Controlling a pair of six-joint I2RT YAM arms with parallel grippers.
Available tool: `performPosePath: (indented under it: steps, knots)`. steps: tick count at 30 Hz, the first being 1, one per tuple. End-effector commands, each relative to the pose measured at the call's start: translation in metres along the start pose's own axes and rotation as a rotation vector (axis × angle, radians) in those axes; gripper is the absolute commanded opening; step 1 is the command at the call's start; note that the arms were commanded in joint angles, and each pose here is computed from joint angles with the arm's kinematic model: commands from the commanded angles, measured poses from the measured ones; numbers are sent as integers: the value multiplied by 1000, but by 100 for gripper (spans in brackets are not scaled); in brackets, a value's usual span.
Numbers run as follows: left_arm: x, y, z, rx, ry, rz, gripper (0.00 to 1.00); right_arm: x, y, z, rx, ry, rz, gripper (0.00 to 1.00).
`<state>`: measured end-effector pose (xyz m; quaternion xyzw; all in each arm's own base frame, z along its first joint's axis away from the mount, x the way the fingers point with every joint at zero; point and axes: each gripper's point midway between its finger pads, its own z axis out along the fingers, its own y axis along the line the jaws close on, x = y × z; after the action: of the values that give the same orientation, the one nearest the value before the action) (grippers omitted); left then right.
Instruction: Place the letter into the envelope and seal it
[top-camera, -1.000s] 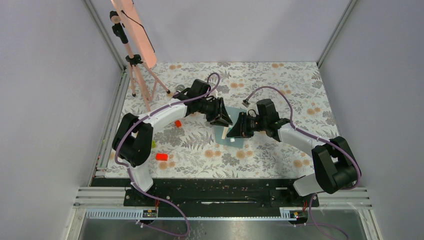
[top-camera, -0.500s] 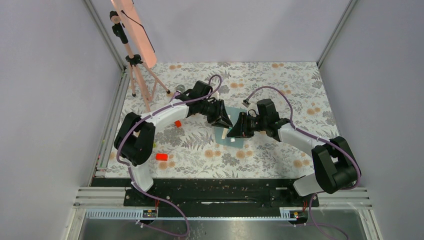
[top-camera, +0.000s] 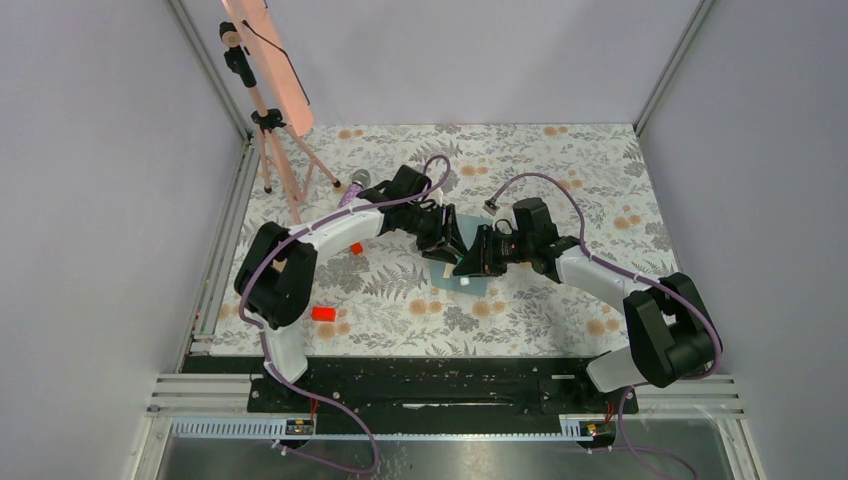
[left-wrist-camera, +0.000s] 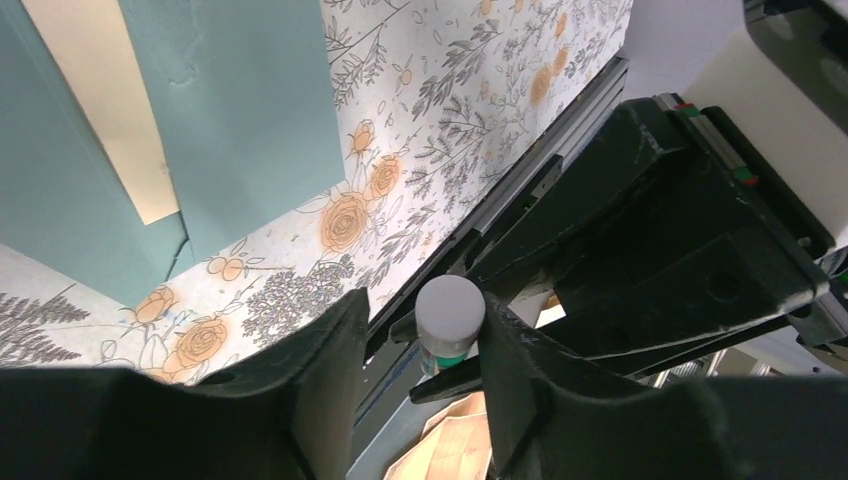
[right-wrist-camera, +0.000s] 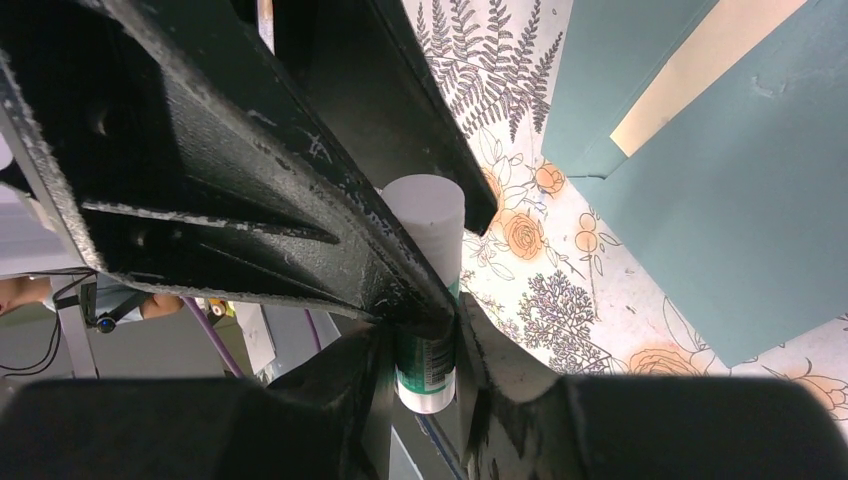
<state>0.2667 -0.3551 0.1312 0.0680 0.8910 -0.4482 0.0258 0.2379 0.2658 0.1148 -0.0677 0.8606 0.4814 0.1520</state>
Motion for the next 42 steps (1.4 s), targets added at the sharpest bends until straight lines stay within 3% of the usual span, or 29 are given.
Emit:
performPosePath:
  steps: [1,5,8,28,42]
  knots:
    - [-6,-19,-2,33,-16,59,37,-18,22,-3,-56,-47,-75,0]
    - [-7,-19,-1,44,-14,49,13,-16,21,-2,-58,-39,-69,0]
    - [-7,-19,0,43,-13,43,0,-15,20,-3,-58,-37,-66,0]
    - [-38,-16,-14,11,-106,38,0,18,21,-7,-133,-1,-17,0]
    - [-84,-24,-30,-24,-230,45,0,43,34,-4,-168,70,-74,0]
